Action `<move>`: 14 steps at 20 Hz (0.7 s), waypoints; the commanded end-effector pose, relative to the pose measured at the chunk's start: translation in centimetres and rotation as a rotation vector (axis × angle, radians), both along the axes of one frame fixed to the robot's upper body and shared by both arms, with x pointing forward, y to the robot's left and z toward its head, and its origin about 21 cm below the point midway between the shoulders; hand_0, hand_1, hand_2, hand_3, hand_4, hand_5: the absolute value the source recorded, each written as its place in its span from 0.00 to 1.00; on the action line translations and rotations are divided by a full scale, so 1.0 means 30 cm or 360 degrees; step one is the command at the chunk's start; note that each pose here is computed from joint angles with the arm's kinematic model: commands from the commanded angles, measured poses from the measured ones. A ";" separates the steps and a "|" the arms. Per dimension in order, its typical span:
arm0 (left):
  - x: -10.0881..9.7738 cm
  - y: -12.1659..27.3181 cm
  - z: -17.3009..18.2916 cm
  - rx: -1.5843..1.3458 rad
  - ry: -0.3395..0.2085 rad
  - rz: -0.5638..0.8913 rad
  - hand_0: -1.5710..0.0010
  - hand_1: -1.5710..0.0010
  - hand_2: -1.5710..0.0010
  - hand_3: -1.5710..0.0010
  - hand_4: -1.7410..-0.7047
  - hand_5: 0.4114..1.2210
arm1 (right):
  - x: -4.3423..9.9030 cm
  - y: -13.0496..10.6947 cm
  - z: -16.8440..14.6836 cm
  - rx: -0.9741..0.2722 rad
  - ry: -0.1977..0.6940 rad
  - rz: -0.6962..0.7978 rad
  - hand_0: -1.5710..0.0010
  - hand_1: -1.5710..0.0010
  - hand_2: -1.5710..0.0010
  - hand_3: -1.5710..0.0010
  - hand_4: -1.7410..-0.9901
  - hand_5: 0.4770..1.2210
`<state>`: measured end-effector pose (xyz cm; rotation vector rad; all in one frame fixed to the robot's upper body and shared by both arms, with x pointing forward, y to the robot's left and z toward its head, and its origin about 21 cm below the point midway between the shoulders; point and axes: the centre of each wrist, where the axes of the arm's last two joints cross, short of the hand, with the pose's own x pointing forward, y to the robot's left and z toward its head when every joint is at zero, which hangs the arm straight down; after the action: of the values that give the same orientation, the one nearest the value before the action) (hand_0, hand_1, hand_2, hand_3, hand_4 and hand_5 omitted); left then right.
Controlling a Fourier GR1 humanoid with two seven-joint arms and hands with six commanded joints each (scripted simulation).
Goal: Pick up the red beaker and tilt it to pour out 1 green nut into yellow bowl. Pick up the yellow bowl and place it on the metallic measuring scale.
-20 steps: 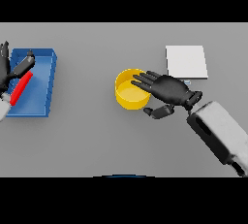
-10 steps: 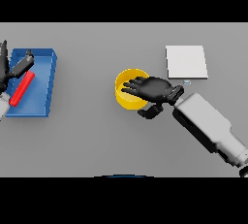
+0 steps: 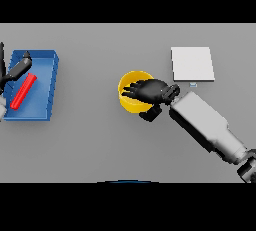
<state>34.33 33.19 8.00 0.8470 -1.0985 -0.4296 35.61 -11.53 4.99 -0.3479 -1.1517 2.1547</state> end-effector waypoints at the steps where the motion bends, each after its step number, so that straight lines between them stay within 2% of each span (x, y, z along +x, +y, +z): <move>1: -0.001 -0.003 -0.015 0.0004 0.0006 -0.0005 1.00 1.00 1.00 1.00 0.96 0.35 | 0.005 0.001 0.000 -0.0008 0.0018 -0.0012 1.00 1.00 0.99 0.97 0.61 0.37; 4: 0.005 0.002 -0.016 -0.0007 -0.0008 -0.0002 1.00 1.00 1.00 1.00 0.96 0.36 | 0.010 -0.001 -0.004 -0.0024 0.0071 -0.0080 0.98 0.98 0.95 0.91 0.58 0.44; 5: 0.006 -0.001 -0.017 -0.0004 -0.0013 -0.0005 1.00 1.00 1.00 1.00 0.95 0.36 | 0.009 -0.015 -0.007 -0.0036 0.0081 -0.0075 0.90 0.91 0.91 0.88 0.56 0.49; 6: 0.008 -0.001 -0.009 -0.0003 -0.0023 -0.0003 1.00 1.00 1.00 1.00 0.95 0.36 | 0.009 -0.016 -0.005 -0.0034 0.0087 -0.0059 0.72 0.73 0.76 0.85 0.52 0.59; 8: 0.002 -0.003 -0.012 0.0004 -0.0025 -0.0003 1.00 1.00 1.00 1.00 0.95 0.36 | 0.007 -0.034 -0.006 -0.0008 0.0105 -0.0043 0.46 0.47 0.49 0.75 0.37 0.74; 10: 0.004 0.000 -0.017 0.0013 -0.0014 0.0005 1.00 1.00 1.00 1.00 0.95 0.36 | 0.015 -0.022 0.001 -0.0033 0.0125 -0.0039 0.29 0.30 0.31 0.55 0.24 0.83; 12: 0.008 -0.004 -0.008 0.0023 -0.0022 -0.0013 1.00 1.00 1.00 1.00 0.96 0.35 | -0.002 -0.020 -0.005 -0.0040 0.0119 -0.0060 0.19 0.19 0.25 0.36 0.16 0.89; 14: 0.002 -0.007 -0.014 0.0027 -0.0018 -0.0023 1.00 1.00 1.00 1.00 0.96 0.35 | 0.007 -0.034 0.004 -0.0032 0.0140 -0.0043 0.12 0.12 0.21 0.23 0.10 0.93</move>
<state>34.39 32.96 7.57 0.8572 -1.1145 -0.4484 35.83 -12.53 5.16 -0.2706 -1.0770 2.1372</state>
